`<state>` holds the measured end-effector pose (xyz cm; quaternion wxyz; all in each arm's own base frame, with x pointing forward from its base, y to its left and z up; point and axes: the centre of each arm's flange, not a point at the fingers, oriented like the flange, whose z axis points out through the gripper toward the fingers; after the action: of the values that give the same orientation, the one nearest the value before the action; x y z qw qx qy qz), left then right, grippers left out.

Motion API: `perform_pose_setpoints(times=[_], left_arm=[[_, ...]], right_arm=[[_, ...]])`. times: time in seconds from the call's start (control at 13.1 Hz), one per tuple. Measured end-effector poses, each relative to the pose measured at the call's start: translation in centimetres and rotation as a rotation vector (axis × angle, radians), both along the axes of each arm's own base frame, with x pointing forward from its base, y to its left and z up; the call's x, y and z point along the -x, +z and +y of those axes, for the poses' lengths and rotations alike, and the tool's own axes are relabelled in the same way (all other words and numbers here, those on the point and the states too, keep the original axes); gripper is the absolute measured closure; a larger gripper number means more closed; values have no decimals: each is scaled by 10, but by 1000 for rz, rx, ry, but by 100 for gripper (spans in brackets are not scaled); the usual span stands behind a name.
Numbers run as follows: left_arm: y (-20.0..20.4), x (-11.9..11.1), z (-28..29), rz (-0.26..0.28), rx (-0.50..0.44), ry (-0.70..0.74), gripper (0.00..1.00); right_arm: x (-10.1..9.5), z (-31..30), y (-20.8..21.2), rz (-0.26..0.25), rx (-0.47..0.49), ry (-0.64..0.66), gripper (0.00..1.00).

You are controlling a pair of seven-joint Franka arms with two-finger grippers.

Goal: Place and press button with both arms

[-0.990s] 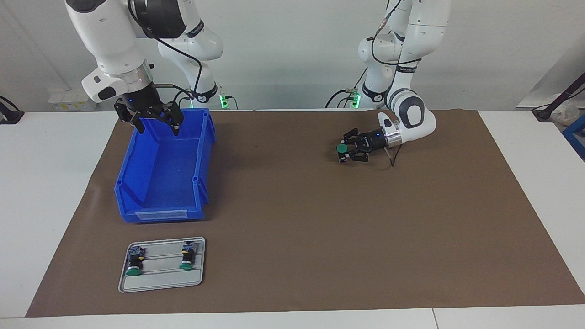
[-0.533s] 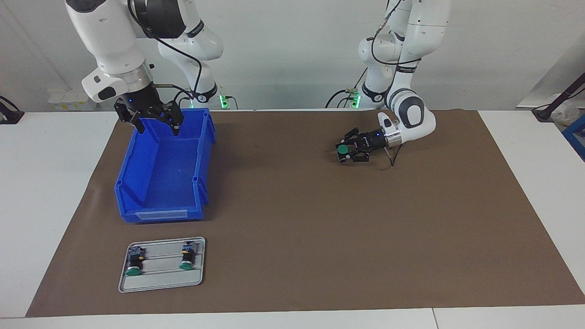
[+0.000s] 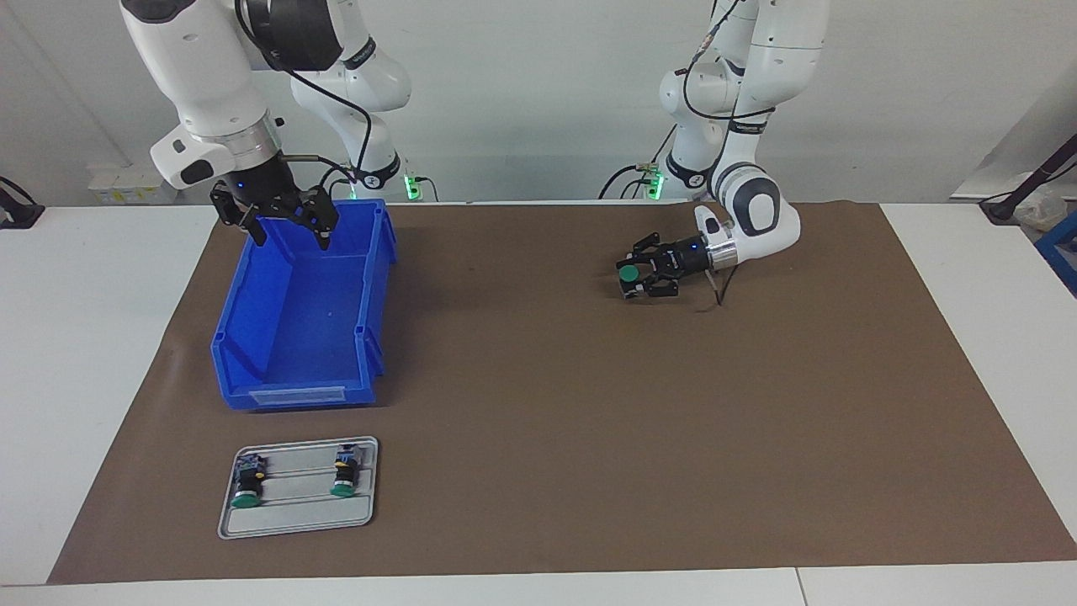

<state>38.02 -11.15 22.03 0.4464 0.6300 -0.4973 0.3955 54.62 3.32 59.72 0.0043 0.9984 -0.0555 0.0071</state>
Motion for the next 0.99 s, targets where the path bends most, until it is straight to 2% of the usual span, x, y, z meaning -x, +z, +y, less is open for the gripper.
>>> perform_pose_setpoints(times=[0.23, 0.76, 0.99], left_arm=[[-1, 4, -2, 7, 14, -9, 41], [-1, 2, 10, 4, 16, 16, 22], [-1, 1, 15, 3, 15, 27, 21]], right_arm=[[0, 0, 0, 0, 0, 0, 0], [0, 0, 0, 0, 0, 0, 0], [0, 0, 0, 0, 0, 0, 0]])
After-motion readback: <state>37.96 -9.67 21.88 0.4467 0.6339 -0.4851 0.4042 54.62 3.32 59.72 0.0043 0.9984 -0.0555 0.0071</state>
